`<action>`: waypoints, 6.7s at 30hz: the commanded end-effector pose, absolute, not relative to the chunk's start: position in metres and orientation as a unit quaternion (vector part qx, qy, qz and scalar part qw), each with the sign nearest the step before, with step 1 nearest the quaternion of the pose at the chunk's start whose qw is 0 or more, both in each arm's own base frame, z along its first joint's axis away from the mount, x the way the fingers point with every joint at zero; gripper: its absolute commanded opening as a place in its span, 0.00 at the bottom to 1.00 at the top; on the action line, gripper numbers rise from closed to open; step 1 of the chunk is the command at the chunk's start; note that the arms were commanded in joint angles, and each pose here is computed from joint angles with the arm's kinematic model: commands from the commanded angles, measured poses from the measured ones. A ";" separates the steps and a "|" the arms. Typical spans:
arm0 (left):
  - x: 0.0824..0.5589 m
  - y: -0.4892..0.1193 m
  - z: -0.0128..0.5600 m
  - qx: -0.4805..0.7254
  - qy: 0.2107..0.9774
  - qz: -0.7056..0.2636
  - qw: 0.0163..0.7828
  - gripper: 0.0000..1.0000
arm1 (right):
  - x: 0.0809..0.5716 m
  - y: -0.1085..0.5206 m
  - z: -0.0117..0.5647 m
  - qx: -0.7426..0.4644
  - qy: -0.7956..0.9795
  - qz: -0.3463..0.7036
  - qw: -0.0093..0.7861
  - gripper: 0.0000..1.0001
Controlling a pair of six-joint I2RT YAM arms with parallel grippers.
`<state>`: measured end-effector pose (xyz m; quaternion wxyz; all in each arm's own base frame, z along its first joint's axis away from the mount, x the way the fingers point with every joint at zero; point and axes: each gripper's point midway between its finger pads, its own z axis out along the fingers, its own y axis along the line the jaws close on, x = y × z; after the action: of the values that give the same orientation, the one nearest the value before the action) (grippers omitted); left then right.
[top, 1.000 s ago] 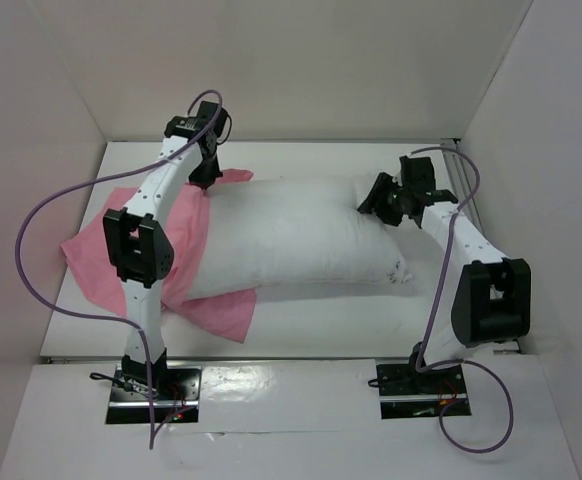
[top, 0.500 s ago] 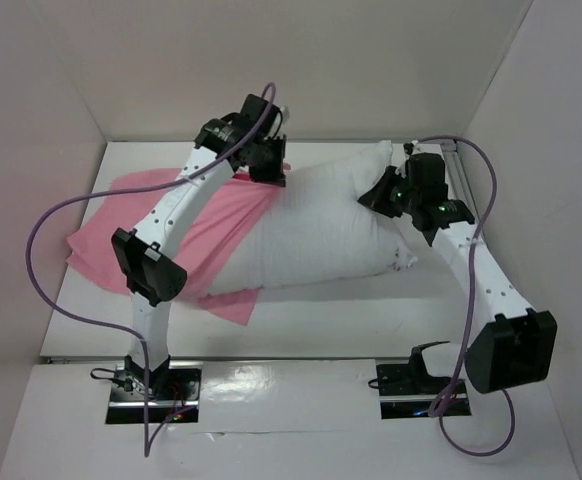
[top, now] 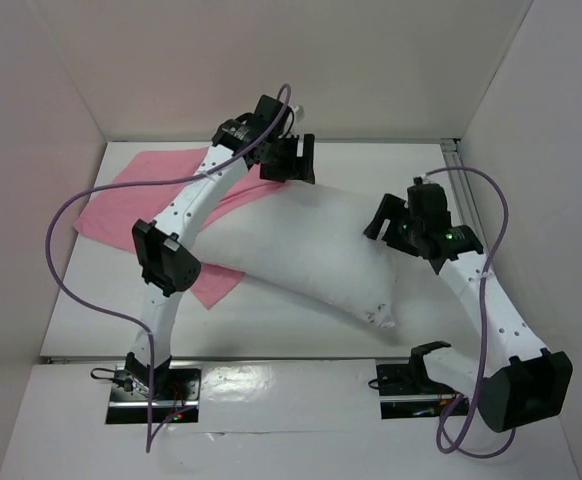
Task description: Put the pillow into the pillowcase
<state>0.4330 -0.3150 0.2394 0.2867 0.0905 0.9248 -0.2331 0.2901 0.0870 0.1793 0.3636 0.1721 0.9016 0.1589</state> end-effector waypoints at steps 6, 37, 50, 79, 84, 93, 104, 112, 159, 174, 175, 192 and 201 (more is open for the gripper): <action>0.368 -0.163 0.365 -0.031 0.888 -0.133 0.439 0.87 | 0.326 0.089 0.314 0.032 0.864 0.074 0.497 1.00; 0.278 -0.037 0.060 -0.422 0.855 -0.130 0.270 0.82 | 0.280 0.421 0.218 -0.387 0.803 0.061 0.450 1.00; 0.272 -0.051 0.035 -0.438 0.831 -0.193 0.283 0.80 | 0.300 0.414 0.218 -0.371 0.815 0.065 0.439 1.00; 0.303 -0.197 0.219 -0.075 0.826 -0.415 0.373 0.00 | 0.501 0.323 0.349 0.063 0.799 0.133 0.583 0.00; 0.304 -0.226 0.256 -0.007 0.812 -0.451 0.370 0.00 | 0.472 0.355 0.283 0.011 0.840 0.083 0.536 0.00; 0.251 -0.211 0.191 -0.018 0.878 -0.369 0.305 0.12 | 0.443 0.372 0.186 -0.019 0.880 0.129 0.456 0.00; 0.281 -0.110 0.226 -0.152 0.893 -0.064 0.419 0.64 | 0.419 0.364 0.199 -0.036 0.881 0.170 0.440 0.00; 0.288 -0.086 0.222 -0.157 0.881 0.102 0.434 0.76 | 0.419 0.367 0.201 -0.038 0.882 0.172 0.436 0.00; 0.289 -0.246 0.246 -0.010 0.885 -0.300 0.355 0.00 | 0.418 0.344 0.235 -0.009 0.868 0.236 0.436 0.15; 0.319 -0.234 0.242 -0.048 0.899 -0.271 0.342 0.00 | 0.468 0.011 0.198 0.228 0.890 0.026 0.394 1.00; 0.321 -0.235 0.243 -0.044 0.900 -0.268 0.341 0.00 | 0.471 0.002 0.188 0.236 0.894 0.029 0.378 1.00; 0.421 -0.290 0.272 0.019 0.907 -0.258 0.332 0.00 | 0.448 0.107 0.281 0.130 0.842 0.230 0.470 0.00; 0.346 -0.380 0.338 0.106 0.854 -0.393 0.322 0.00 | 0.356 0.187 0.284 0.083 0.843 0.277 0.453 0.00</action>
<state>0.4220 -0.3043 0.2995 0.3544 0.0258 0.8974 -0.2614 0.3919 0.1289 0.3311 0.5337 0.1184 0.8101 0.2117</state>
